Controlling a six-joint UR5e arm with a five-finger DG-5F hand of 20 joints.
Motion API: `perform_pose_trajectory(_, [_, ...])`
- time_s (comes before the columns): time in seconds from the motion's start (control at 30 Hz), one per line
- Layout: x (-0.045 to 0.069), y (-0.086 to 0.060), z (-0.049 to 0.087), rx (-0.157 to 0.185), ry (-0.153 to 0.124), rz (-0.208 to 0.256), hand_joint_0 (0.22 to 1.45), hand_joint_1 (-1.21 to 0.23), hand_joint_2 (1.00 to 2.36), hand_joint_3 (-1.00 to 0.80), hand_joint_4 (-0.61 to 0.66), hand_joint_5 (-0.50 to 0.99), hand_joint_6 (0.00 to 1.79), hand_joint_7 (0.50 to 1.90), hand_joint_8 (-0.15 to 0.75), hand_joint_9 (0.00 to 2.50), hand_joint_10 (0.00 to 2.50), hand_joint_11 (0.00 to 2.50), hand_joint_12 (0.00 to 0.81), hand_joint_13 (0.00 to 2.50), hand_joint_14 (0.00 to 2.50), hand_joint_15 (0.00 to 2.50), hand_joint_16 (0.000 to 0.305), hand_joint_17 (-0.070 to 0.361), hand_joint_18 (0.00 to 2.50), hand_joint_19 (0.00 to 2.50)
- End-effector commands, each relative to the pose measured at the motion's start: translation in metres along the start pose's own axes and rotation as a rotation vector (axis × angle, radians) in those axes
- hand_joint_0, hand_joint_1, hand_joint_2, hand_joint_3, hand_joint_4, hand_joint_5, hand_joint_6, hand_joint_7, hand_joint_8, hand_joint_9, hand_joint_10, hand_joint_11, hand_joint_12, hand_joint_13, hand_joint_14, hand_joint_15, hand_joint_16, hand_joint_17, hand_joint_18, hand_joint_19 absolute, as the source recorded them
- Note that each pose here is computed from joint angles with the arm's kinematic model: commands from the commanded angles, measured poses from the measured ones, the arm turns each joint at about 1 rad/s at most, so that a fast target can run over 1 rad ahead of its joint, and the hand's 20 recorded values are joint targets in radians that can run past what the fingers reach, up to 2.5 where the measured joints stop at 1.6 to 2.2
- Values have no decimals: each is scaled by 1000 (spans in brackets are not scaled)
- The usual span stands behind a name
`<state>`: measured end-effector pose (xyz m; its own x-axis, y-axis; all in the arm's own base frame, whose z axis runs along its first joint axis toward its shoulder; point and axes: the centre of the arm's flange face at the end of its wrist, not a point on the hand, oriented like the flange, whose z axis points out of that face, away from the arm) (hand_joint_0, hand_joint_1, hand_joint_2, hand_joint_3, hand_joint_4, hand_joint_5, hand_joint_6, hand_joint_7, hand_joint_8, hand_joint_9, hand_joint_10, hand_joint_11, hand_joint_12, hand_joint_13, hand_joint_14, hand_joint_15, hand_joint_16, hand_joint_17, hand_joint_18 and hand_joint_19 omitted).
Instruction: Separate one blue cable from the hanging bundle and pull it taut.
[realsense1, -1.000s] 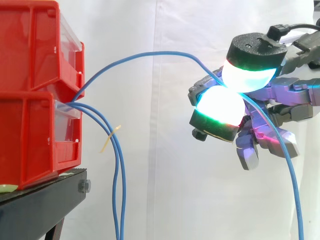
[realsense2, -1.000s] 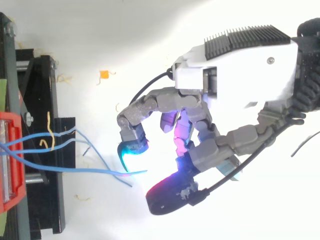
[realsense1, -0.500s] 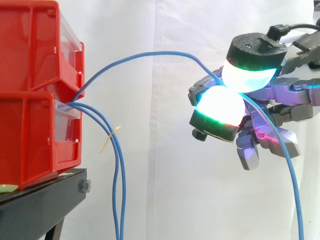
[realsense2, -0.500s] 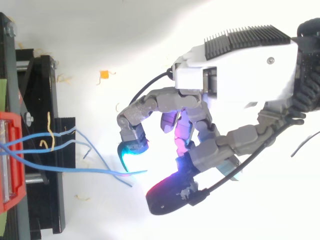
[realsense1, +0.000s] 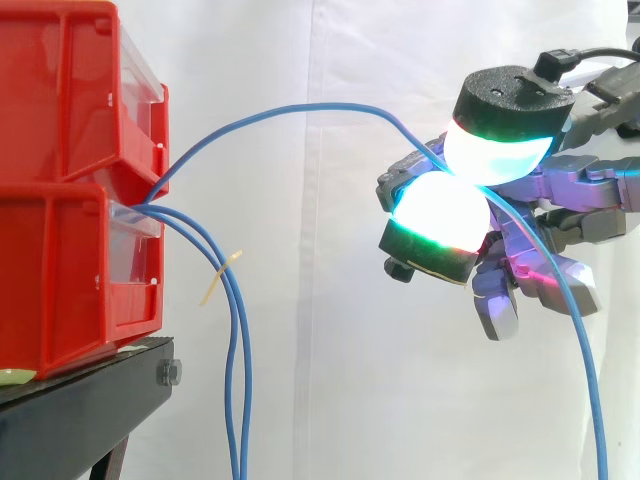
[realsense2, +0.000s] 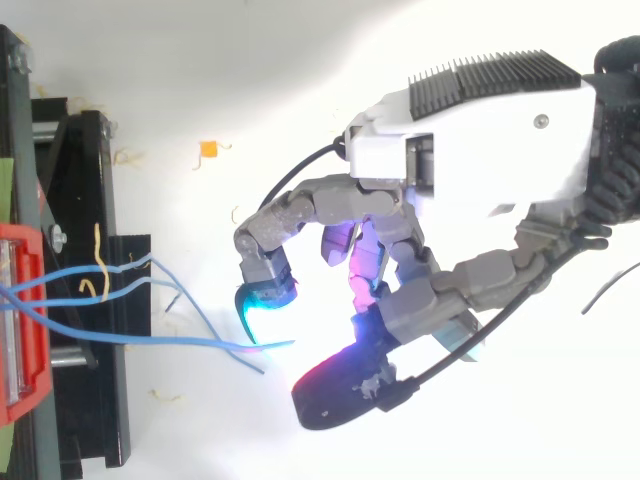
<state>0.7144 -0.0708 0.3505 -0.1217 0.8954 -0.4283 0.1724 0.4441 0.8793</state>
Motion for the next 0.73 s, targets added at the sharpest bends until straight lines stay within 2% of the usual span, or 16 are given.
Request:
perform_pose_trajectory(0.0, [0, 0, 0, 0, 0, 0, 734, -739, 1012, -118, 49, 141, 506, 1271, 126, 1958, 18, 440, 250, 1315, 20, 572, 43, 98, 780, 569])
perform_pose_trajectory(0.7, [0, 0, 0, 0, 0, 0, 735, -741, 1011, -109, 50, 141, 506, 1264, 124, 1955, 17, 445, 255, 1315, 18, 576, 43, 98, 781, 567])
